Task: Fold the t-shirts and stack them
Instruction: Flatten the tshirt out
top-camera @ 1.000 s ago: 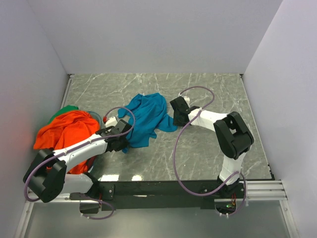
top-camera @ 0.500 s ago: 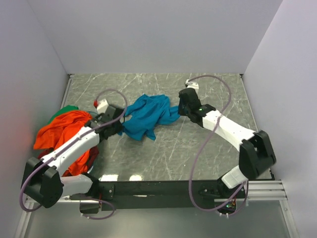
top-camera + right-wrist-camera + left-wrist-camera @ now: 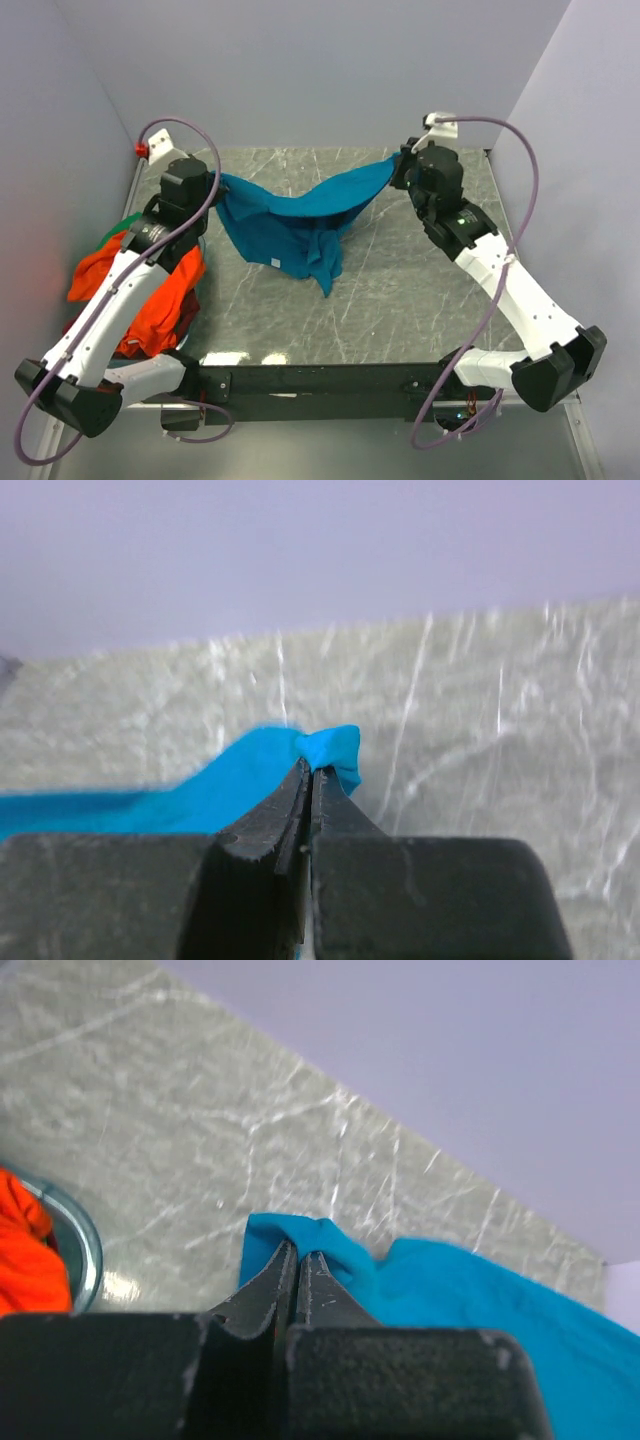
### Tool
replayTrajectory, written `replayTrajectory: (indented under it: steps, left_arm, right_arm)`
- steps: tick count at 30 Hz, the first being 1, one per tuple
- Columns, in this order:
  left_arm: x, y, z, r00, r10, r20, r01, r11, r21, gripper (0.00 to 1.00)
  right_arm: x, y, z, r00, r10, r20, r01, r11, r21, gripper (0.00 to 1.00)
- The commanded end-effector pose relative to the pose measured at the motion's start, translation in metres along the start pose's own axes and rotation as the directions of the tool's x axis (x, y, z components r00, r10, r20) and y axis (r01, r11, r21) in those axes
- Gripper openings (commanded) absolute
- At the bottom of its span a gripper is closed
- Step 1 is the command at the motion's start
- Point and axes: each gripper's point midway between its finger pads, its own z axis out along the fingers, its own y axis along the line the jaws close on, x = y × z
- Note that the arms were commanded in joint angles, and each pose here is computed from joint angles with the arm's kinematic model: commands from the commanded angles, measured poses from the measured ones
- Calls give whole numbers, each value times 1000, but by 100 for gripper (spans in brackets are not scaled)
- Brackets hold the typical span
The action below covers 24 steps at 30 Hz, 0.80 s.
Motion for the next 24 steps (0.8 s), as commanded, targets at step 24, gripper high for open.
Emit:
replayTrajectory:
  steps: [24]
  left_arm:
    - [-139,-83,-139,976,-185,115,103,858,504,1]
  right_arm:
    - [-183,-22,-194,910,144,389,-73,979,-191,0]
